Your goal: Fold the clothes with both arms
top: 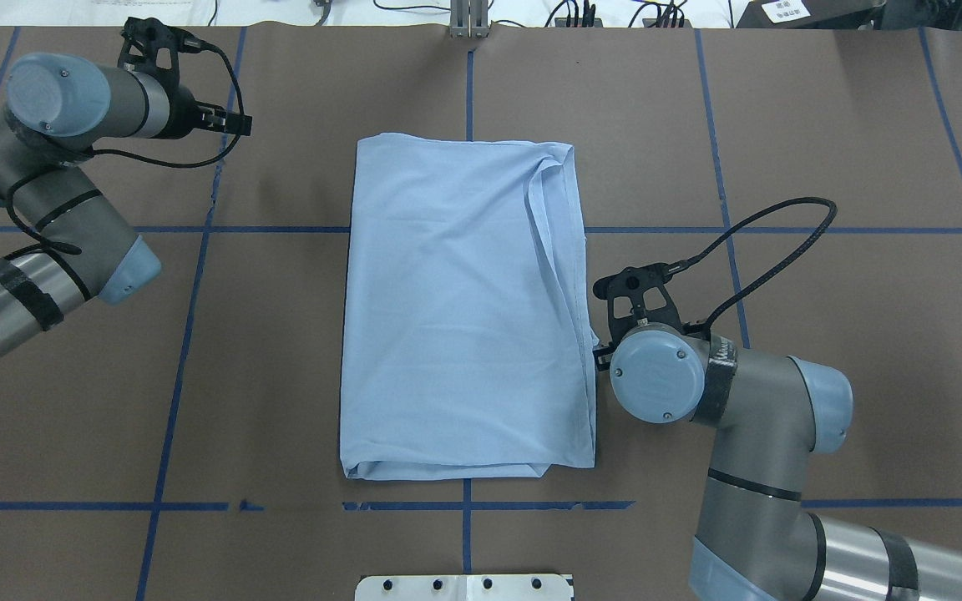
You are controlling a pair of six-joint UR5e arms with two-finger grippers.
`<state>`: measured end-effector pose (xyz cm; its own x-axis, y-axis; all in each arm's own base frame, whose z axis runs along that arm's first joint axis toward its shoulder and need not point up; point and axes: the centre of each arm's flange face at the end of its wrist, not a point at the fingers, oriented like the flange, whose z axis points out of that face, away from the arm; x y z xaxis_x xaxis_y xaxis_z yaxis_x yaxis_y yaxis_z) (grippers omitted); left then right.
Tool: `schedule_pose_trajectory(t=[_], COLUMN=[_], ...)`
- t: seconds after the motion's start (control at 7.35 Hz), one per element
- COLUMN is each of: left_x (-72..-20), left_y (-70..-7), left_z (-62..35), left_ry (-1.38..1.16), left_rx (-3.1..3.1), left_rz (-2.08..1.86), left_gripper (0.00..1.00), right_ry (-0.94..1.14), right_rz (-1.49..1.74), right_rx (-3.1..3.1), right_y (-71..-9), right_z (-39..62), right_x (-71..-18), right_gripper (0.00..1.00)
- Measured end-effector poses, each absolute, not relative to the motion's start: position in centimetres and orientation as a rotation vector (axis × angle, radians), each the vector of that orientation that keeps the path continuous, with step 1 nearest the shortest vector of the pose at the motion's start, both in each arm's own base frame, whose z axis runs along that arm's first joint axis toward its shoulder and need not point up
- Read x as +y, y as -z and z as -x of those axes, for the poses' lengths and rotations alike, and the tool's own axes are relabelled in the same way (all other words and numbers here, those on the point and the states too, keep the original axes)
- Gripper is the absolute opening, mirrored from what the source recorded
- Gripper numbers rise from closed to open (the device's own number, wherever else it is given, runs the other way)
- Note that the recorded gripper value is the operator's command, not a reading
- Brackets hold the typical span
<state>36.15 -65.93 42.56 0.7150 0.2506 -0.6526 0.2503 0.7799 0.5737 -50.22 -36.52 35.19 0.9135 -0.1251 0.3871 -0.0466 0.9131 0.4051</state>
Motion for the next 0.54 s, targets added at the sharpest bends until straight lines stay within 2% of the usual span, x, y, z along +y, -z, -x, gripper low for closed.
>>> schedule_pose_trajectory(t=[0.27,0.54], left_x=[-65.9,-65.9], left_y=[-42.4,-42.3], left_z=[-36.1,-36.2], left_ry=[0.0,-0.001], left_rx=[0.794,0.795], left_rz=[-0.697,-0.699], left_gripper=[1.0,1.0], right_ry=[0.001,-0.045], right_rz=[-0.422,-0.425], right_rx=[-0.461,-0.491], right_y=[-32.9,-28.5], right_z=[49.8,53.0], right_x=[-38.7,-43.0], right_gripper=[0.98,0.98])
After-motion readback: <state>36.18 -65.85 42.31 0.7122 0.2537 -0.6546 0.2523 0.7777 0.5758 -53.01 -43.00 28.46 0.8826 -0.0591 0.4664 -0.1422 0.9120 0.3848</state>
